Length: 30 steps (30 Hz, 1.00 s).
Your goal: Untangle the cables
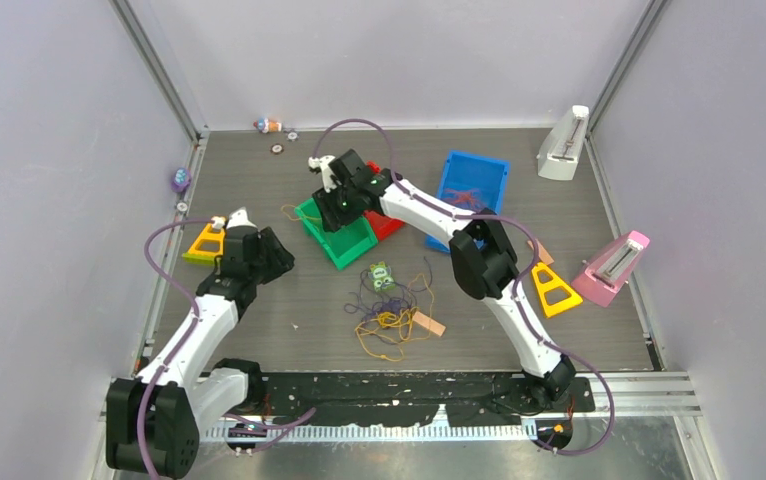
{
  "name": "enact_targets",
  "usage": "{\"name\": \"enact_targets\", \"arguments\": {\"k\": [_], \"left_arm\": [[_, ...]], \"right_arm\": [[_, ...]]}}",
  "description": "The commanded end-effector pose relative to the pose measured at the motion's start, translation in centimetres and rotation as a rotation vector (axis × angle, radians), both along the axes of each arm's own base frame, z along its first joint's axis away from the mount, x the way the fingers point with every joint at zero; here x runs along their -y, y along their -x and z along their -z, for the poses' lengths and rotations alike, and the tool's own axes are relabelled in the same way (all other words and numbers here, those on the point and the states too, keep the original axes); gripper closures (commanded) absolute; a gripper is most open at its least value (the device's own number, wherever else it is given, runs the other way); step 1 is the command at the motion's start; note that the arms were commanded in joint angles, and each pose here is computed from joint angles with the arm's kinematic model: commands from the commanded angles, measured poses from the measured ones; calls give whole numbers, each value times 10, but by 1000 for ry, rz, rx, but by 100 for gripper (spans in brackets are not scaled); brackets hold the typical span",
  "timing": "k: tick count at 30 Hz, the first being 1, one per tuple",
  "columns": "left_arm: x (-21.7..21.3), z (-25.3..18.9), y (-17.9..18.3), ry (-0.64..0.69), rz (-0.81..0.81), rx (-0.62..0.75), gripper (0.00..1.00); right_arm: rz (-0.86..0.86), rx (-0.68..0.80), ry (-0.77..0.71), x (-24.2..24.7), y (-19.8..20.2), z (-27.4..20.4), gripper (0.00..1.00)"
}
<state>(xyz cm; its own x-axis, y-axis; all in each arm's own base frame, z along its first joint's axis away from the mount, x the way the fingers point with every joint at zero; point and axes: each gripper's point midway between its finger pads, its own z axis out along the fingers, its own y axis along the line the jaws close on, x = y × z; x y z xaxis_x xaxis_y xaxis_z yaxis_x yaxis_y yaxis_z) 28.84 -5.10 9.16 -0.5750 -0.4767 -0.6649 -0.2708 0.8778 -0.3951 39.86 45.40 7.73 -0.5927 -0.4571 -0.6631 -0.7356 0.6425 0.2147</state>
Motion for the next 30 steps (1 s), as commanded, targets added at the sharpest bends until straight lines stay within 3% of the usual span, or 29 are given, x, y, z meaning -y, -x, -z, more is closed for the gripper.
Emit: {"name": "enact_targets", "arguments": {"k": [1, 6, 9, 13, 19, 25, 30], "left_arm": [[-3, -36, -23, 16, -31, 118, 49], [-7, -44, -30, 22, -59, 145, 47], [-12, -55, -44, 50, -81, 173, 42], [-15, -66, -67, 97, -99, 153, 33], [-4, -69, -96, 214, -74, 139, 31], [1, -52, -118, 248, -82, 98, 39], [5, -33, -135, 290, -90, 80, 53]], "right_arm": [[5, 93, -113, -8, 1, -75, 47], [34, 110, -111, 8, 9, -93, 42], [34, 108, -122, 17, 20, -100, 26], [23, 101, -145, 20, 29, -106, 16], [63, 106, -178, 26, 33, -111, 16], [99, 144, -248, 38, 41, -127, 20], [106, 170, -281, 51, 51, -138, 25]]}}
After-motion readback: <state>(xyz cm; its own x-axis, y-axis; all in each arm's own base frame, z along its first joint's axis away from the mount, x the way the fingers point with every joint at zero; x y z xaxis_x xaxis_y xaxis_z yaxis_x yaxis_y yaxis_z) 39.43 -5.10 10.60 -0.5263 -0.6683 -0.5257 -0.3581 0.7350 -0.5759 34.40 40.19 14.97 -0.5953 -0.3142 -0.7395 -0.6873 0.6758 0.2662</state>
